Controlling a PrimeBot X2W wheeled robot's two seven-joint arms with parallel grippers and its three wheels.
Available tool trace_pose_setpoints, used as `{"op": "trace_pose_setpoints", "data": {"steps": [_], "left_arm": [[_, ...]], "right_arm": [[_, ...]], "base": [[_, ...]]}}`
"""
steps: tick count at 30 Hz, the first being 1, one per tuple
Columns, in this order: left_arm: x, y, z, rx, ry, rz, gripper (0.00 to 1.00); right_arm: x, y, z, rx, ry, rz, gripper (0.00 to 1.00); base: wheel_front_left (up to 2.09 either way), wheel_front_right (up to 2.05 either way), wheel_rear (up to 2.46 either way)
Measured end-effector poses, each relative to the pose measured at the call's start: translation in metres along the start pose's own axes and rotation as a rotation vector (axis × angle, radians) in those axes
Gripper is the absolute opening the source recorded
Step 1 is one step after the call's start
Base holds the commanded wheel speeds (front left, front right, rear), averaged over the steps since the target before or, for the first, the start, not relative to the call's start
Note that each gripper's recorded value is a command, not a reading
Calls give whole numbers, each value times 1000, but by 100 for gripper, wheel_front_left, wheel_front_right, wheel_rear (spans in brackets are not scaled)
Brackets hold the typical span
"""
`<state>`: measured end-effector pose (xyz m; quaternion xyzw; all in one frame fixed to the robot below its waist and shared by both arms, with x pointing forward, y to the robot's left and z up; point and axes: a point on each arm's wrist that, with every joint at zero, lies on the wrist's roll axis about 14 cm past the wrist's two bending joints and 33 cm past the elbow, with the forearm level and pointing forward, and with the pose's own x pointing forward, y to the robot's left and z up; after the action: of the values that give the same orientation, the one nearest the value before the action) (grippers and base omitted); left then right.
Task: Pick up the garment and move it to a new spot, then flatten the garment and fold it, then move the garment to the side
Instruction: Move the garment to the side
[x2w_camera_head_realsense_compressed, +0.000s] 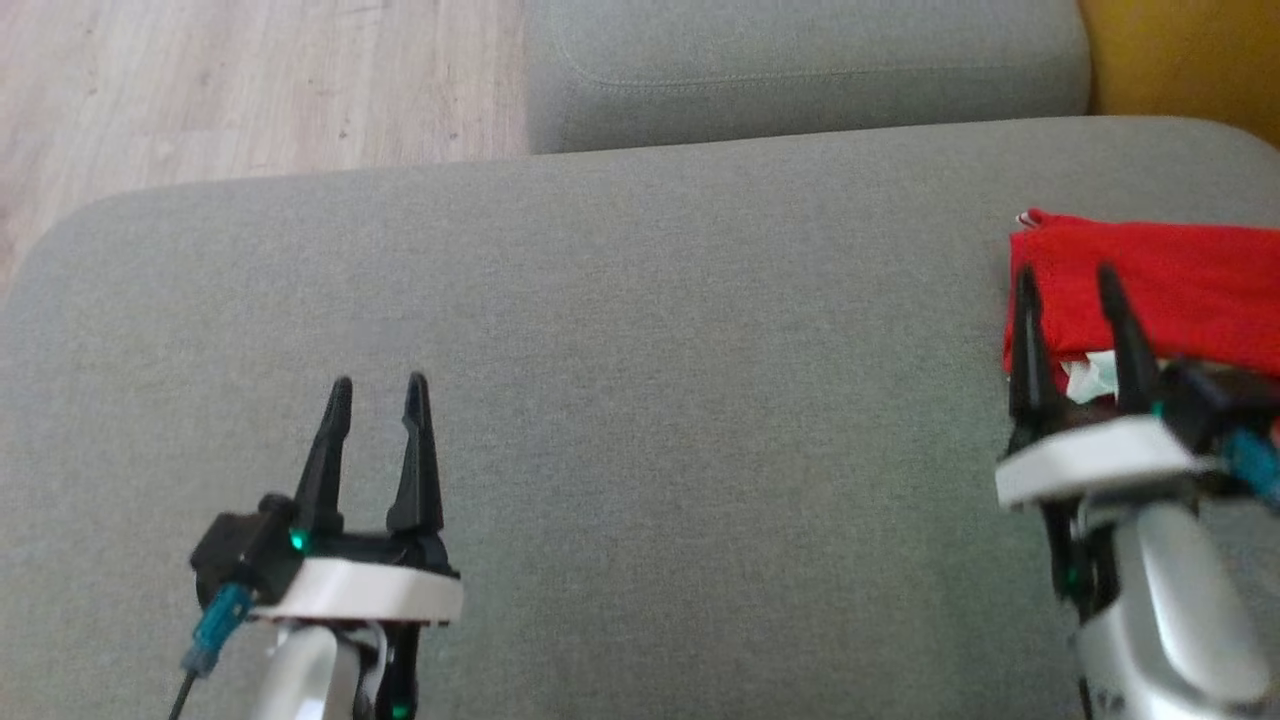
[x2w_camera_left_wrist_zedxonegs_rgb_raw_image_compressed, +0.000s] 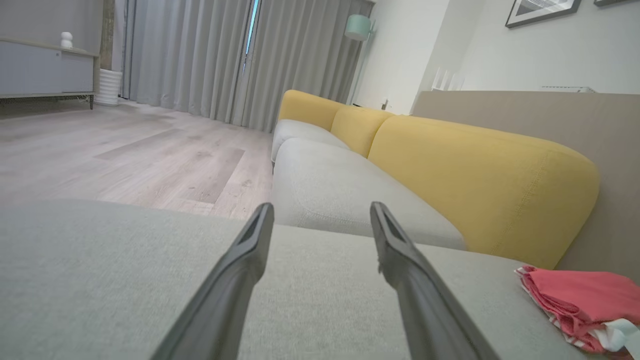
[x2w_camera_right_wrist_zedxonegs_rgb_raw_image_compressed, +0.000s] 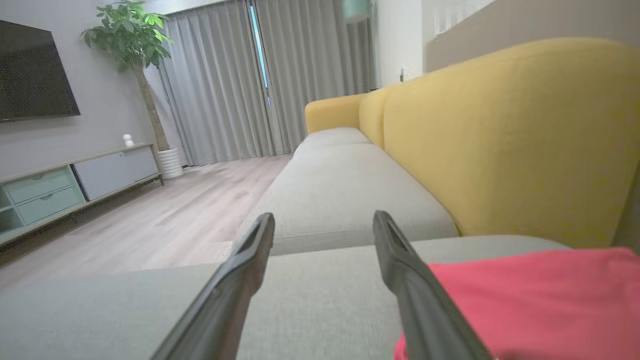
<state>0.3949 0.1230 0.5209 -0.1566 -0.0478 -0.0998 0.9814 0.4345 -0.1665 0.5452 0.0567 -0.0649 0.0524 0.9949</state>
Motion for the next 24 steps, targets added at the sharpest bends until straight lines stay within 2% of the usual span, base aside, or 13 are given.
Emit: {"op": "trace_pose_setpoints", "data": {"steps": [7,24], "left_arm": [[-20,14,-12,-54,31,62,100],[-17,15,-9,-61,21,62,100]], "right_arm": [[-43,5,-57,106,136,-24,100],[-40,5,-48,112,103,-26,100]], "base": [[0,0,0],[0,0,0]]}}
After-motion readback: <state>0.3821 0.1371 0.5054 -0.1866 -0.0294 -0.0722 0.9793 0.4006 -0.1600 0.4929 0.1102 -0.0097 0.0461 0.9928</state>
